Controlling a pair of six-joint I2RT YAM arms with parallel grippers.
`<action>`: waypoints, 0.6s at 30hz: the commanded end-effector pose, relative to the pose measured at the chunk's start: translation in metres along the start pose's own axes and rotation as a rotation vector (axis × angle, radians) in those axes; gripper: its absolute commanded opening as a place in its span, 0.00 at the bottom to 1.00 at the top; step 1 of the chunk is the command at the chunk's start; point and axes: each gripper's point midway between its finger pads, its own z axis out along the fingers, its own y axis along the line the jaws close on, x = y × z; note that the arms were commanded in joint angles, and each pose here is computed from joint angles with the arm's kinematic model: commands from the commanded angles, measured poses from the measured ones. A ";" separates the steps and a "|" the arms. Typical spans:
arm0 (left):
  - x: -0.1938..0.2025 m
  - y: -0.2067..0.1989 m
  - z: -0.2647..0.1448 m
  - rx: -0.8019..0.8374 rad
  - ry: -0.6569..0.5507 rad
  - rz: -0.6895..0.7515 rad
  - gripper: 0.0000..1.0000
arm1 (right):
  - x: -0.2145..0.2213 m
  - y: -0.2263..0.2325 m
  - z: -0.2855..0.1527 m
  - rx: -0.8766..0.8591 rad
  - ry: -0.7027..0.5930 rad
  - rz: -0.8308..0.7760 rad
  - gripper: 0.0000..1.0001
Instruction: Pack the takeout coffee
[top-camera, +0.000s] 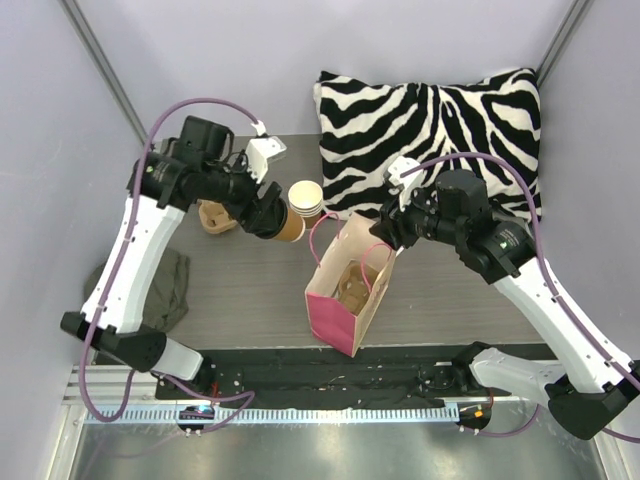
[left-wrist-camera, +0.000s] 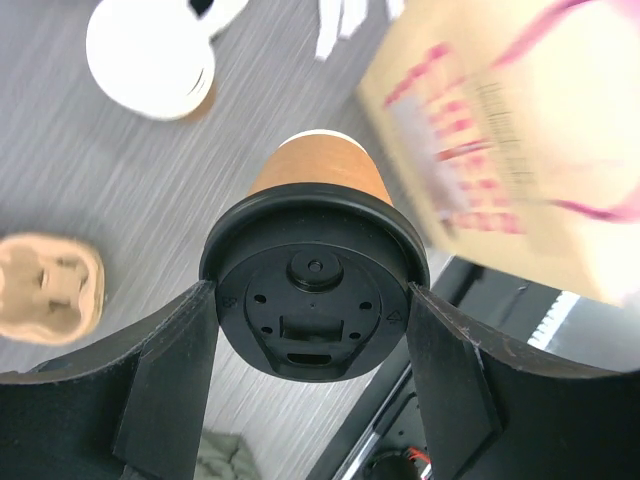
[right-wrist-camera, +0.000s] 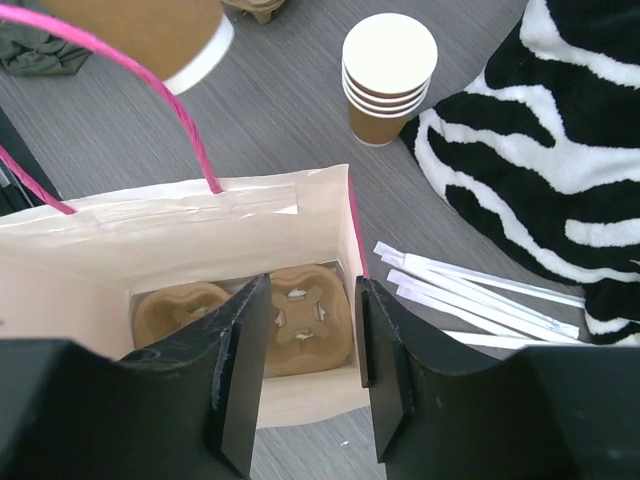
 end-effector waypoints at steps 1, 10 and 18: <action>-0.018 -0.032 -0.036 0.086 -0.105 0.037 0.54 | -0.030 -0.006 -0.012 0.040 -0.084 -0.011 0.50; -0.079 -0.040 -0.084 0.035 -0.312 0.091 0.54 | -0.040 -0.018 -0.018 0.115 -0.103 0.009 0.62; -0.126 -0.082 -0.105 0.044 -0.449 0.243 0.56 | -0.042 -0.033 -0.022 0.190 -0.109 0.052 0.64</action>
